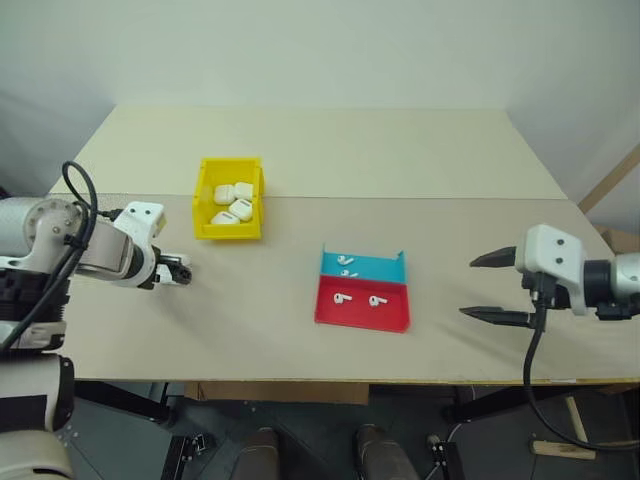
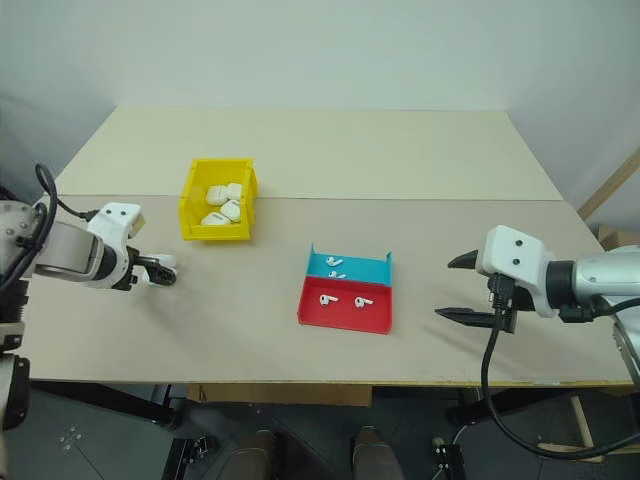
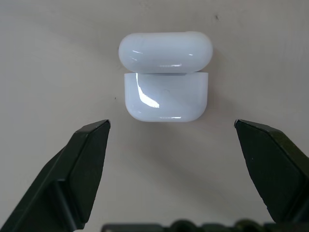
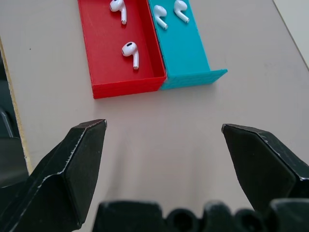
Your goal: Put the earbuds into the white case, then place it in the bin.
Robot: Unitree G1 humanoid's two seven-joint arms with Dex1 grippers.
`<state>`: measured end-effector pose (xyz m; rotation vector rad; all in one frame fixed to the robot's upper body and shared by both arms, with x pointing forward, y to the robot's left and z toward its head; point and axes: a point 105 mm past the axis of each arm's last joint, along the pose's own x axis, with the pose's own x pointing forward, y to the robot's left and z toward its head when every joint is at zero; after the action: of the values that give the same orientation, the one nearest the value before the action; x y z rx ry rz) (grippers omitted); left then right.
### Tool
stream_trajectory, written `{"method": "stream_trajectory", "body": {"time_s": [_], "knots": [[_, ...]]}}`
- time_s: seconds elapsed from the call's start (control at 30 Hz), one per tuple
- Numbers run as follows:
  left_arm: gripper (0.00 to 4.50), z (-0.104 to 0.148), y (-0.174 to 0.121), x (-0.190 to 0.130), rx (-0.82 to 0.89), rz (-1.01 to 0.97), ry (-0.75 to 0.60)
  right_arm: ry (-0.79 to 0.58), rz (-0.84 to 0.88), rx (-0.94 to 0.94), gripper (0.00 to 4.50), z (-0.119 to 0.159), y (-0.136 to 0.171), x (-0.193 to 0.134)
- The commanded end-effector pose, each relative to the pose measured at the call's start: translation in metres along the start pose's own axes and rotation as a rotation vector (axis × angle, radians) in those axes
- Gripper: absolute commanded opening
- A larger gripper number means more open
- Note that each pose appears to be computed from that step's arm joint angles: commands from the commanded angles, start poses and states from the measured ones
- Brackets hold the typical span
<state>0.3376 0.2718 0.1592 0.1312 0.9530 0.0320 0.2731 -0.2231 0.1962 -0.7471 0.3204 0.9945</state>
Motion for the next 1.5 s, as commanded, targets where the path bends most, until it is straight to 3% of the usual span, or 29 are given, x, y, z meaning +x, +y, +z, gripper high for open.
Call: {"method": "stream_trajectory", "body": {"time_s": [0.03,0.27,0.6,1.47,1.5], "knots": [[4.5,0.009,0.004,-0.003,-0.006,0.031,-0.02,-0.007,-0.046,-0.038,4.44,0.011,-0.005,-0.011],[4.5,0.007,0.011,0.008,-0.06,0.043,0.028,0.005,-0.066,-0.03,4.44,0.01,-0.006,-0.012],[4.5,0.01,-0.002,0.014,-0.008,-0.005,0.038,0.02,-0.081,-0.019,4.44,0.007,-0.006,-0.012],[4.5,0.014,0.002,0.028,0.048,-0.018,0.079,0.06,-0.103,0.001,4.44,0.0,-0.002,-0.013],[4.31,0.013,0.001,0.029,0.069,-0.02,0.081,0.061,-0.103,0.001,4.48,0.0,-0.002,-0.013]]}}
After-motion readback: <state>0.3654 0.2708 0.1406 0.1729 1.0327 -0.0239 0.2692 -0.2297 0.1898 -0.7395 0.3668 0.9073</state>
